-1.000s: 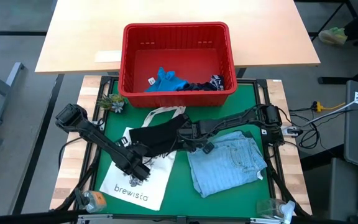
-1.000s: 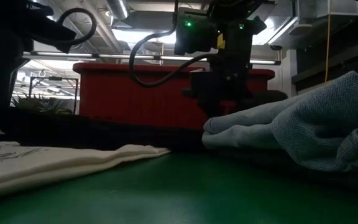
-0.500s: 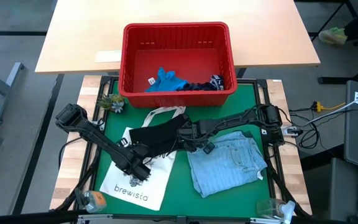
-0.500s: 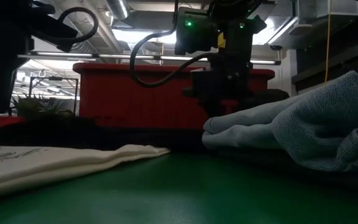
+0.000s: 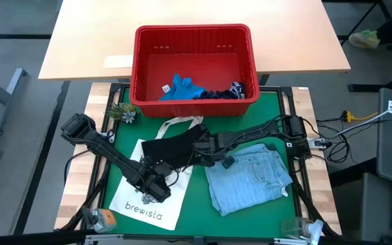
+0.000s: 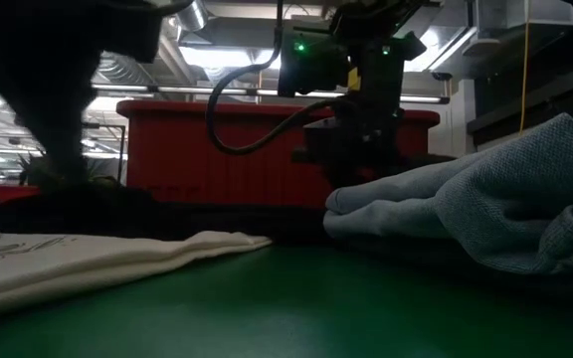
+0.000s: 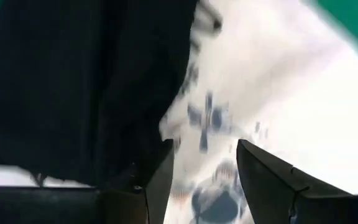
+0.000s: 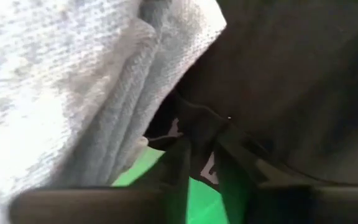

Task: Fold Laundry from Bin
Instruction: Fold the black boxer

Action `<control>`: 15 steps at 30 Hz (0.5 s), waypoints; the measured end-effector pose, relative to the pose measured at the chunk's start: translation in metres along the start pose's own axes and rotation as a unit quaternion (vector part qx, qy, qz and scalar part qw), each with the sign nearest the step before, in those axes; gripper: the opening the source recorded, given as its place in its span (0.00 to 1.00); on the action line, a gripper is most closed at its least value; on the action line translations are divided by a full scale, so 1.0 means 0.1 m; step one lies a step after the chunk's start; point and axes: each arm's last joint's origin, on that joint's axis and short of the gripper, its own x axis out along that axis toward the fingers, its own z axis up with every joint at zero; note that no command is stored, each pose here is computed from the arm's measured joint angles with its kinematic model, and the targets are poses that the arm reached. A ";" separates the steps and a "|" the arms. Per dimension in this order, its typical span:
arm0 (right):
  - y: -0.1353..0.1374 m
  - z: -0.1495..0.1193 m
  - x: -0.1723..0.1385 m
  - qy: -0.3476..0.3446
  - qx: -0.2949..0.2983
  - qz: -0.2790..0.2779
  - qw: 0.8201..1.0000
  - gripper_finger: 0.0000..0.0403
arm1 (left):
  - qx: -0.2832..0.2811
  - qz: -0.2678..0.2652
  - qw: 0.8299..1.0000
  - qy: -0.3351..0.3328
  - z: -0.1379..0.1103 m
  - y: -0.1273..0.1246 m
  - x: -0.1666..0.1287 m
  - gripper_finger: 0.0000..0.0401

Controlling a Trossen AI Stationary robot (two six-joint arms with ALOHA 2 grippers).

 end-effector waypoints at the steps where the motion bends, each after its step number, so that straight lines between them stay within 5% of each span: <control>1: 0.00 0.00 0.00 0.000 0.000 -0.002 1.000 0.13 | -0.002 0.002 1.000 -0.015 0.01 0.00 0.00 0.42; 4: 0.00 0.00 0.00 0.001 0.001 -0.002 1.000 0.03 | -0.005 0.012 0.999 -0.051 0.04 -0.01 0.00 0.42; 10: -0.02 -0.01 -0.11 0.014 -0.002 0.016 1.000 0.08 | -0.008 0.037 0.993 -0.114 0.08 0.00 -0.01 0.42; 15: -0.08 0.04 -0.23 0.005 -0.001 0.009 1.000 0.03 | -0.008 0.044 0.991 -0.128 0.09 0.00 -0.01 0.42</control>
